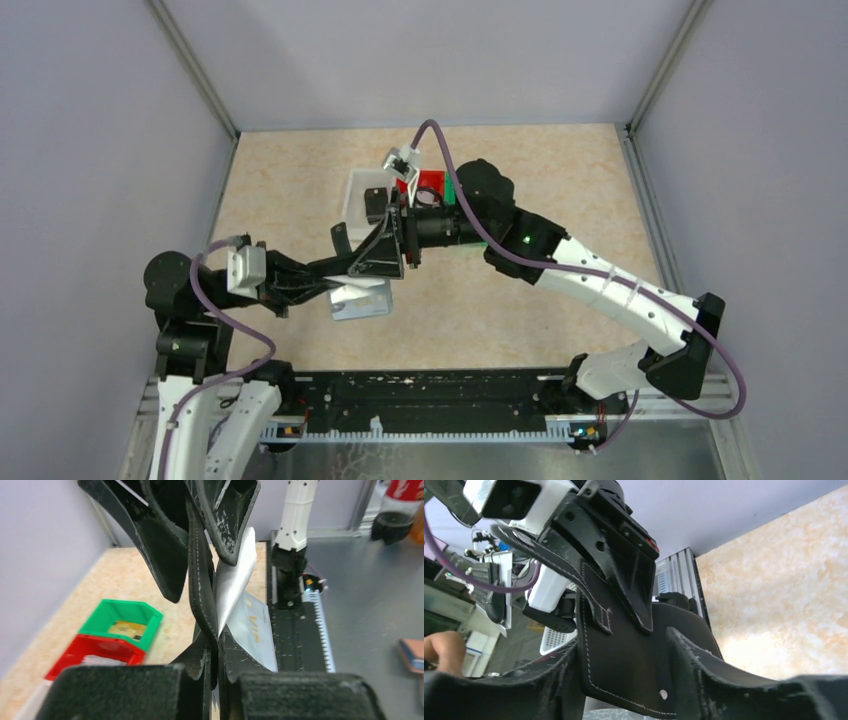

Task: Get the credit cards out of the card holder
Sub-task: Open the card holder.

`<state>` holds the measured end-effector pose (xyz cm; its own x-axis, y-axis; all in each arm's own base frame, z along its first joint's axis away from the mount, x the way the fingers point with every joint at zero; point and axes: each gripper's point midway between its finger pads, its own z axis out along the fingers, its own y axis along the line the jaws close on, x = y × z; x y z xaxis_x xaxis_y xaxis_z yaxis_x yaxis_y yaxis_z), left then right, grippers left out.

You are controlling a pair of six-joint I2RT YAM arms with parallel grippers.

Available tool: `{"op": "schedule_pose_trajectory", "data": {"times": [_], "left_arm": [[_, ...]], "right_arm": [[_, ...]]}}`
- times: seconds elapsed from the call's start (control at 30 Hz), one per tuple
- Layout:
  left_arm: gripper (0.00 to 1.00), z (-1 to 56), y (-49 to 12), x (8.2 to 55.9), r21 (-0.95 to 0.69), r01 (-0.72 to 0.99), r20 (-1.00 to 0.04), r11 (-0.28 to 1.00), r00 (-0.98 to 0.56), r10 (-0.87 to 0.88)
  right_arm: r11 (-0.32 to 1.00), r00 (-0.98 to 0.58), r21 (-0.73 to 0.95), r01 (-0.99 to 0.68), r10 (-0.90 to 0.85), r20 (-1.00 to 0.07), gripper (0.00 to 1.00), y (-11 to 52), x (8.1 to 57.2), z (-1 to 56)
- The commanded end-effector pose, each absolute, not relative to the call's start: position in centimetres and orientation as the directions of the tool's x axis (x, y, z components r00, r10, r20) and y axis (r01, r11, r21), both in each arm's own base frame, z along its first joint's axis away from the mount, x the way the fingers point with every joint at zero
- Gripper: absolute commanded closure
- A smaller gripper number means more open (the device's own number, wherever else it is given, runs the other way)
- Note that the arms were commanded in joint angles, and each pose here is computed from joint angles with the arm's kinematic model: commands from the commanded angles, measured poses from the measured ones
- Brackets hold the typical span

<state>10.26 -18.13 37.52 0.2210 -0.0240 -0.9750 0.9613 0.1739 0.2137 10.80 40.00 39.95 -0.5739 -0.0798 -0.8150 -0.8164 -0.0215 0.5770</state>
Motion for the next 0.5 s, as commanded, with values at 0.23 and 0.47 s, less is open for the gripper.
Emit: {"op": "schedule_pose_trajectory", "data": {"times": [0.23,0.47], "left_arm": [[1.00,40.1,-18.9,10.0,-0.203,0.974,-0.972,0.097,-0.189,-0.137],[1.00,41.3,-19.1,10.6,-0.356,0.930,-0.919,0.087,-0.332,-0.211]], "right_arm": [[-0.057,-0.459,0.456,-0.888,0.061,-0.886,0.31,36.1,10.9,45.1],[-0.099,-0.415,0.405,-0.909,0.113,-0.903,0.22,33.9,9.2,43.3]]}}
